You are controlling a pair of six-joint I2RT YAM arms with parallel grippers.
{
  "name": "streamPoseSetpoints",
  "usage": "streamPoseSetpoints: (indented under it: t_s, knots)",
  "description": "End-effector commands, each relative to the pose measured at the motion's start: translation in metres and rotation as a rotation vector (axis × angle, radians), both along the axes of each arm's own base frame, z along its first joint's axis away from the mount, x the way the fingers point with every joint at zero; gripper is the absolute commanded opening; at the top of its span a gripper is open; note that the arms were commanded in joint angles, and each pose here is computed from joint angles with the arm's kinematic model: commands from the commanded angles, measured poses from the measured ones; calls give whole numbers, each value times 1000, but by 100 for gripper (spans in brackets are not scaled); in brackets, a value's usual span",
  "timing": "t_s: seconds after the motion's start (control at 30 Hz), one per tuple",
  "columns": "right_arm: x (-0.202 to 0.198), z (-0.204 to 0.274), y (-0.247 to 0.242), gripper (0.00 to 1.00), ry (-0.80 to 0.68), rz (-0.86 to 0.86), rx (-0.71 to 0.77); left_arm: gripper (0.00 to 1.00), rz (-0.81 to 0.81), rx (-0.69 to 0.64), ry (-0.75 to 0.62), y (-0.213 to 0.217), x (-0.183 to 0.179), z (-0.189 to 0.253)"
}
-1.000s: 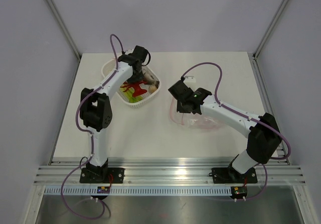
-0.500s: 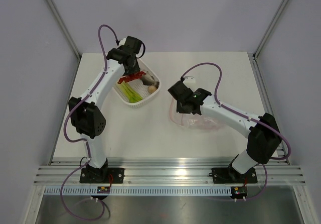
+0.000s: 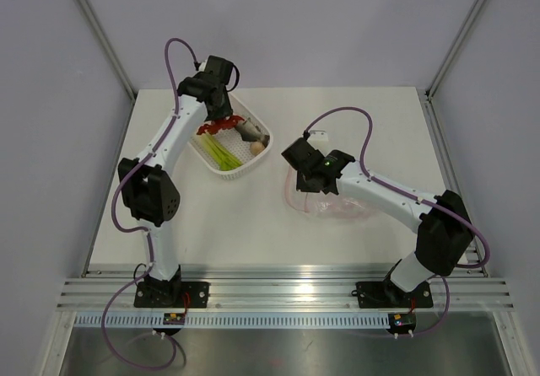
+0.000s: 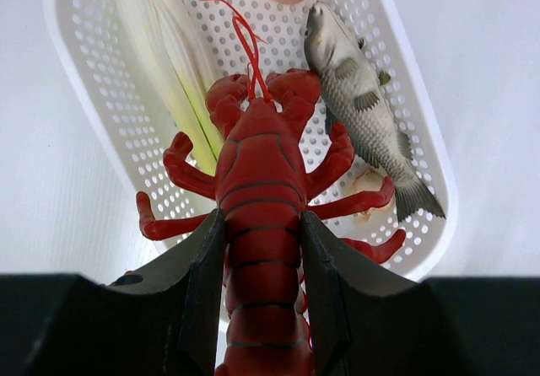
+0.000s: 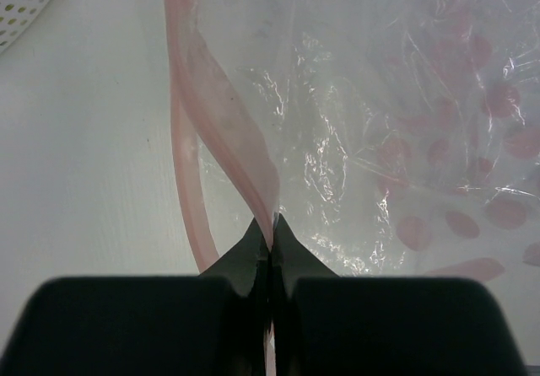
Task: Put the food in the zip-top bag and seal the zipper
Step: Adjust the fake lobster in the bin.
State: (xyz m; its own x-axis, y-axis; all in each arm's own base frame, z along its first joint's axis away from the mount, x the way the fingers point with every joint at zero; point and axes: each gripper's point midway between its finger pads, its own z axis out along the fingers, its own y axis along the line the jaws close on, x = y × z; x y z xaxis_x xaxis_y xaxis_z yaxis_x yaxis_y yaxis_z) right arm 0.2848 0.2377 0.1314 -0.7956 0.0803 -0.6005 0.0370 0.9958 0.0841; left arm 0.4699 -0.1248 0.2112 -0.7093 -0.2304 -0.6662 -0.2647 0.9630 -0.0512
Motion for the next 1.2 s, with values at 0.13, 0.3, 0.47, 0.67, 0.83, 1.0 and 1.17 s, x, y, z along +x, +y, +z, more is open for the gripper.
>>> streamPoseSetpoints:
  t_s: [0.13,0.3,0.47,0.67,0.83,1.0,1.17]
  knots:
    - [1,14,8,0,-31,4,38,0,-32,-53,-113,-5,8,33]
    - [2,16,12,0,-34,8,43,0,-34,-93,-140,-7,6,48]
    - [3,17,13,0,-36,11,37,0,-31,-169,-112,-3,2,53]
    - [3,17,14,0,-37,15,37,0,-12,-298,-89,8,5,57]
    - [4,16,16,0,-34,19,34,0,12,-310,-90,20,13,65]
    - [4,16,17,0,-32,23,33,0,52,-274,-89,41,33,56]
    - [2,14,15,0,-28,17,27,0,69,-269,-96,53,40,55]
